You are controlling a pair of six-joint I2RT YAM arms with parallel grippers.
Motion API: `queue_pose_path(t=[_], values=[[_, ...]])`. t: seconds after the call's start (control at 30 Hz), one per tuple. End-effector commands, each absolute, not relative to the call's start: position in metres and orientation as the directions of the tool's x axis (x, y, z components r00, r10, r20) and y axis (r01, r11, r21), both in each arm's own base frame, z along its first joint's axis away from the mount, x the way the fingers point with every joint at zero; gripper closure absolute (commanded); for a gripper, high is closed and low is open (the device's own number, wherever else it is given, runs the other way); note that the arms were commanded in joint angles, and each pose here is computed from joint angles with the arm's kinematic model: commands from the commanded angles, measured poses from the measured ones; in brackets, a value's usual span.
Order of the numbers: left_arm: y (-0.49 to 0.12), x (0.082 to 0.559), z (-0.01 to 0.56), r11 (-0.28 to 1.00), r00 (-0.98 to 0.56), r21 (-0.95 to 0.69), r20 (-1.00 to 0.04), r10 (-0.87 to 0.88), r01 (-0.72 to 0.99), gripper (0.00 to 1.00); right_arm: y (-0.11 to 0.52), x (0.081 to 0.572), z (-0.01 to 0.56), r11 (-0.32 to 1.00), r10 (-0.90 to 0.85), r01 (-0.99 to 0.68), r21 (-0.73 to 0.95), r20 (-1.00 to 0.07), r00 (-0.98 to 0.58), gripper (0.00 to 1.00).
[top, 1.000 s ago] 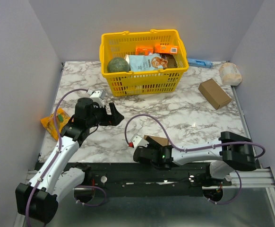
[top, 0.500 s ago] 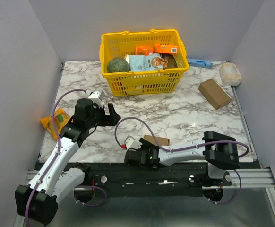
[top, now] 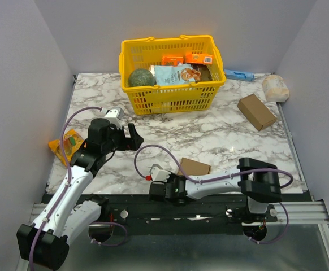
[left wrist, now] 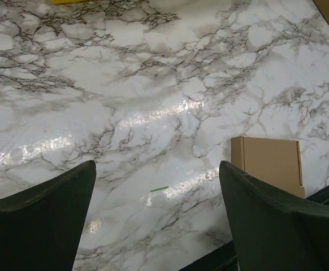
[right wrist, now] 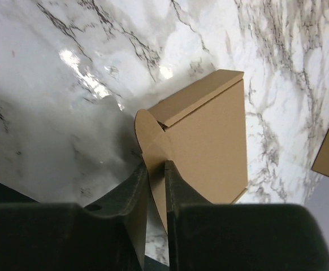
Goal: Fold the paper box
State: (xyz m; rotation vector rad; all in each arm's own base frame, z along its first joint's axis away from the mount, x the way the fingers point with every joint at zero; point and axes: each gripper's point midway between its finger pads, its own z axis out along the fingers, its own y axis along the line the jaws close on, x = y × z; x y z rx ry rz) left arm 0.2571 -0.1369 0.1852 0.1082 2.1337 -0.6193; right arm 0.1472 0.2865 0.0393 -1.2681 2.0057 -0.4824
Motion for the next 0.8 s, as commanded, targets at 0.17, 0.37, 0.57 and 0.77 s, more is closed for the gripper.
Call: queue_pose_path(t=[0.17,0.37,0.57,0.77], values=[[-0.156,0.253,0.209,0.800,-0.554,-0.401,-0.826,-0.104,0.447,0.01,0.272,0.133,0.084,0.481,-0.865,-0.683,-0.549,-0.425,-0.267,0.83],[-0.183,0.233,0.224,0.651,-0.507,-0.410,-0.861,-0.045,0.639,0.01,0.279,0.110,0.122,0.517,-0.785,-0.794,-0.319,-0.548,-0.291,0.84],[-0.219,0.190,0.240,0.373,-0.440,-0.399,-0.898,0.028,0.838,0.05,0.270,0.105,0.152,0.518,-0.672,-0.852,-0.076,-0.653,-0.351,0.86],[-0.252,0.128,0.233,0.133,-0.350,-0.331,-0.924,0.153,0.934,0.02,0.262,0.112,0.172,0.488,-0.563,-0.868,0.091,-0.727,-0.393,0.87]])
